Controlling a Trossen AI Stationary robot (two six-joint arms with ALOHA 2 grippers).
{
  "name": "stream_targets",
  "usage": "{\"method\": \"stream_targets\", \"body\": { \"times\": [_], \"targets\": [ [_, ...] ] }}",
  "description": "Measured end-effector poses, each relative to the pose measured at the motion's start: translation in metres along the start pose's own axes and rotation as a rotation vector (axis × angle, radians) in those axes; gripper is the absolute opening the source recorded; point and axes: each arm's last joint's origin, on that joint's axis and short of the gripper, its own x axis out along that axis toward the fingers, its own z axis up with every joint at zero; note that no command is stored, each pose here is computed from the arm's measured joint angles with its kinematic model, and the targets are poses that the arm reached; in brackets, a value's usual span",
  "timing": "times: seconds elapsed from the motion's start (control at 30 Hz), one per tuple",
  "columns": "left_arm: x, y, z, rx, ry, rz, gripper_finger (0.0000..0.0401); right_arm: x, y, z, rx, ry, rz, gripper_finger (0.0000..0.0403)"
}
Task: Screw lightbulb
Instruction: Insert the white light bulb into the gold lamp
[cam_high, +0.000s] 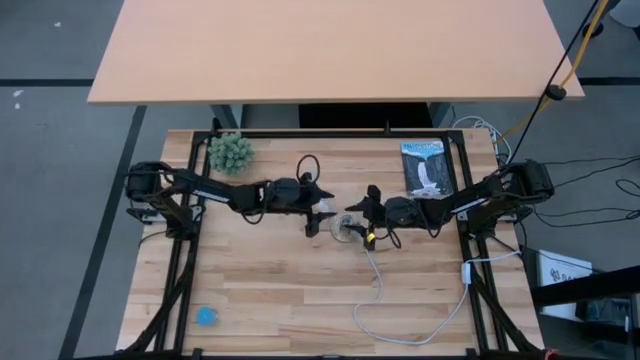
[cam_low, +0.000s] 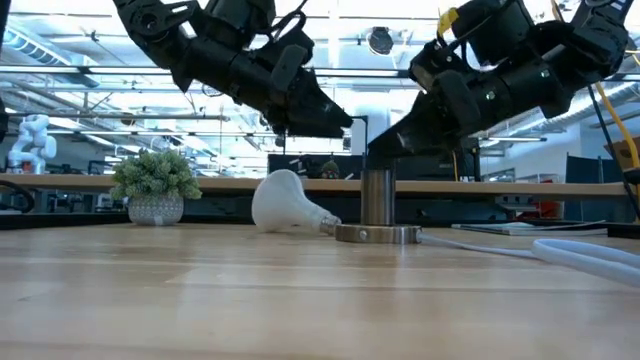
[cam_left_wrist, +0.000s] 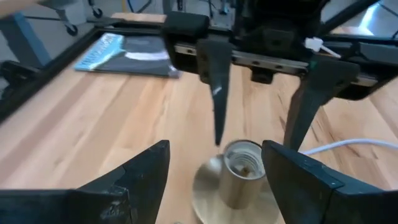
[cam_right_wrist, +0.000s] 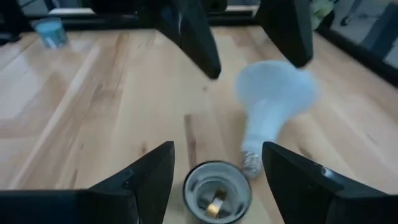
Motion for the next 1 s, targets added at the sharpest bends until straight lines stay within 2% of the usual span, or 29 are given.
{"method": "stream_targets", "body": {
  "times": [0.1,0.2,0.37,0.47,0.57,0.73,0.9,1.0],
  "targets": [
    [-0.013,0.006,0.006,-0.006,-0.012,0.018,0.0259,-0.007,-0.002,0.010,0.006,-0.031,-0.032,0.0233],
    [-0.033,0.009,0.002,-0.015,-0.022,0.030,0.0259,-0.011,-0.002,0.025,0.004,-0.007,-0.035,0.0233],
    [-0.066,0.007,-0.020,-0.088,-0.049,0.109,0.0259,0.001,0.002,0.064,-0.005,0.278,-0.061,0.0233],
    [-0.081,0.002,-0.033,-0.137,-0.113,0.130,0.0259,0.018,0.003,0.085,-0.001,0.431,-0.082,0.0233],
    [-0.092,-0.004,-0.046,-0.170,-0.149,0.157,0.0259,0.045,0.002,0.096,0.011,0.537,-0.042,0.0233],
    [-0.095,-0.010,-0.057,-0.180,-0.136,0.201,0.0259,0.095,0.003,0.088,-0.107,0.686,0.029,0.0233],
    [-0.095,-0.010,-0.056,-0.177,-0.144,0.213,0.0259,0.137,-0.002,0.075,-0.108,0.733,0.136,0.0233],
    [-0.095,-0.010,-0.056,-0.167,-0.144,0.212,0.0259,0.155,-0.002,0.064,-0.164,0.759,0.187,0.0233]
  ]
}}
